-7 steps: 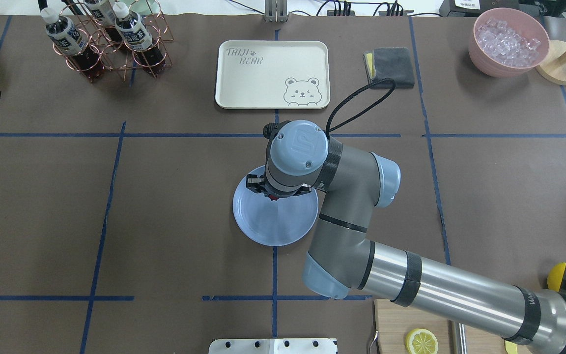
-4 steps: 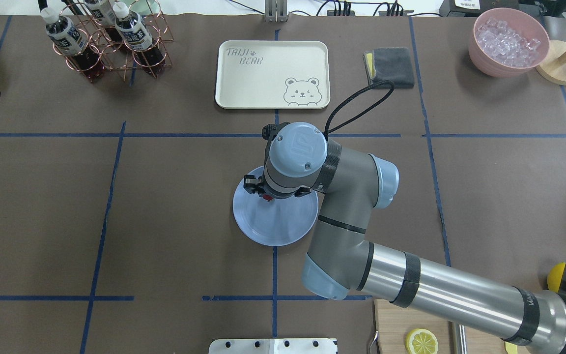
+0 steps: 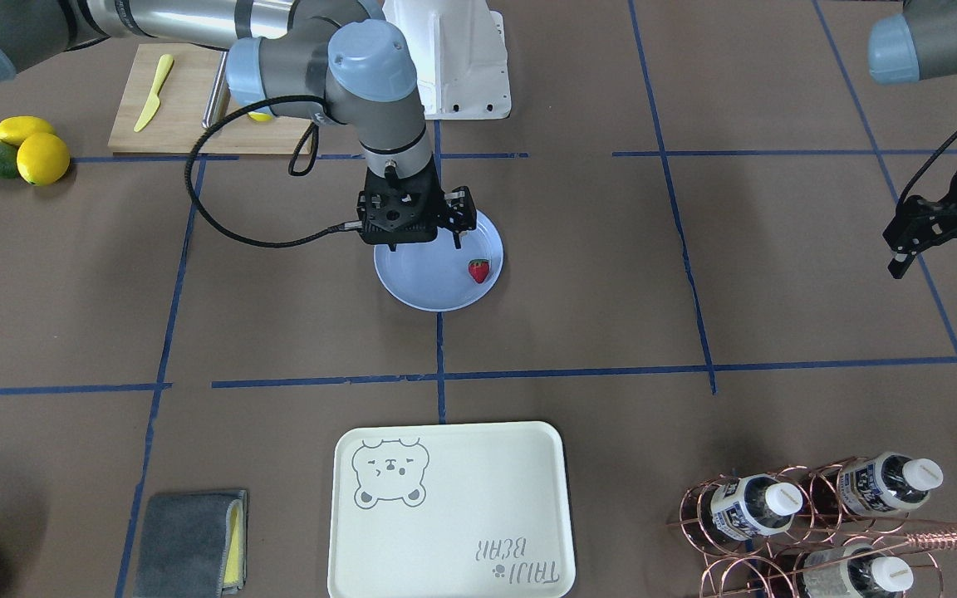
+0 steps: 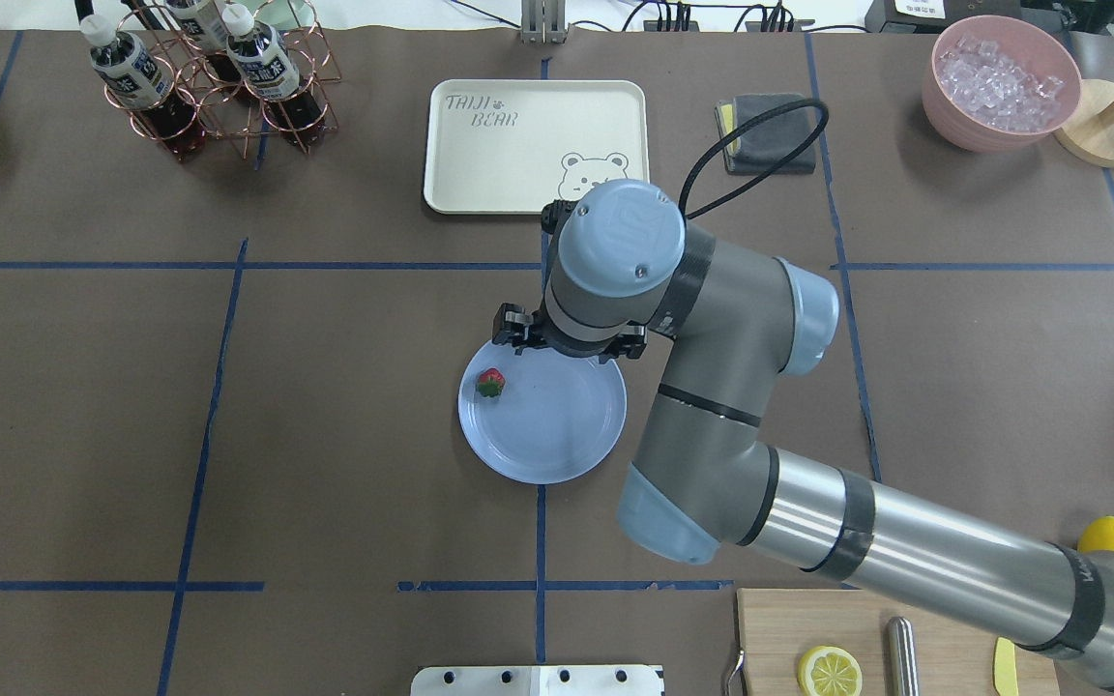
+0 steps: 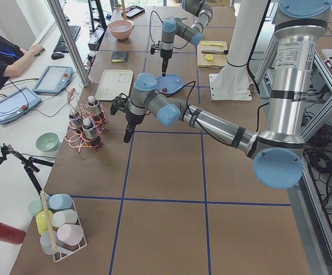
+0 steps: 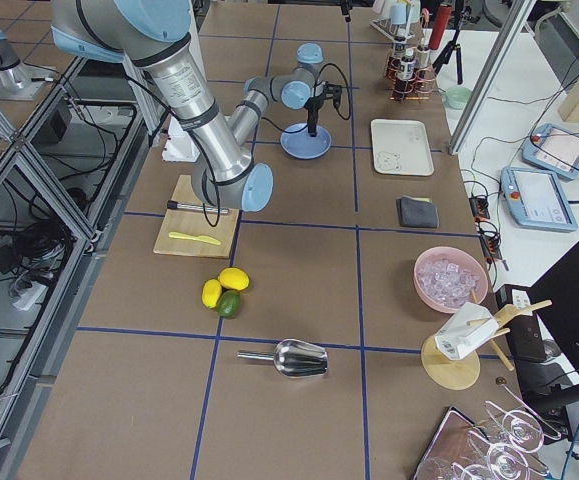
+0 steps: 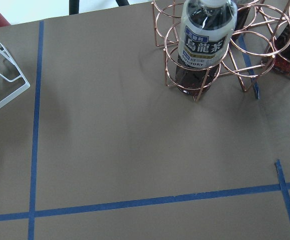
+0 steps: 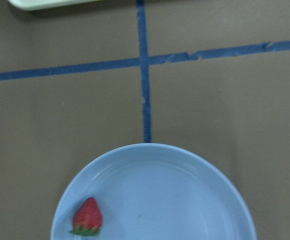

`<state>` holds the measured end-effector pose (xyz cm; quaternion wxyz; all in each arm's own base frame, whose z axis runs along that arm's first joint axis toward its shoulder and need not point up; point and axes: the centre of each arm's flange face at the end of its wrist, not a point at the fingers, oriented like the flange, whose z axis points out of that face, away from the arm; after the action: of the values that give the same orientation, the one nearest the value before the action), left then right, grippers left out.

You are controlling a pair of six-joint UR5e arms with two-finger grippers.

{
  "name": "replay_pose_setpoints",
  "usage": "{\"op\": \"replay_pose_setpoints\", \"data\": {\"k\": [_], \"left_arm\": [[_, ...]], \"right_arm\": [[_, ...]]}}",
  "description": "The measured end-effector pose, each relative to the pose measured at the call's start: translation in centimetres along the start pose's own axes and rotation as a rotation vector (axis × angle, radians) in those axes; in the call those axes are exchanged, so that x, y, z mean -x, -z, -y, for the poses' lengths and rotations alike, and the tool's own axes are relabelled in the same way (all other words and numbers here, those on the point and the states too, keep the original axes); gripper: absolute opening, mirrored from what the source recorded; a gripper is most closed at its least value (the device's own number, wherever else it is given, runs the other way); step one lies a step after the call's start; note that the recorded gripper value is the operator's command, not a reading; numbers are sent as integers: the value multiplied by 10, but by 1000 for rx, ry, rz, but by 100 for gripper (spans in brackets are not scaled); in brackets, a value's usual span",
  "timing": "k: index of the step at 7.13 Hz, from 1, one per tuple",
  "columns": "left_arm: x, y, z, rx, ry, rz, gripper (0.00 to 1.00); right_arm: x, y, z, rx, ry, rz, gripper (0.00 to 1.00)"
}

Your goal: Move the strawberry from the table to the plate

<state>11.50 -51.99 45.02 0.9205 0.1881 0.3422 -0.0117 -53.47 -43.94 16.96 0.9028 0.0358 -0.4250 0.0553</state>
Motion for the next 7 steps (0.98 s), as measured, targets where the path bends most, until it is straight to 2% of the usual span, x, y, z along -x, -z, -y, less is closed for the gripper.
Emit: {"op": "replay_pose_setpoints", "data": {"k": [2,4,7], "left_arm": [[15,-1,2,16,-17,0,100],[76,-4,6,75,-53,-50,100],[167,-10,0,174,-98,-37,100]], "right_arm": [[-71,56,37,-9,83,-73,100],[-178,100,83,25,163,-81,100],[-379,144,141,78,306,-107,100]]}}
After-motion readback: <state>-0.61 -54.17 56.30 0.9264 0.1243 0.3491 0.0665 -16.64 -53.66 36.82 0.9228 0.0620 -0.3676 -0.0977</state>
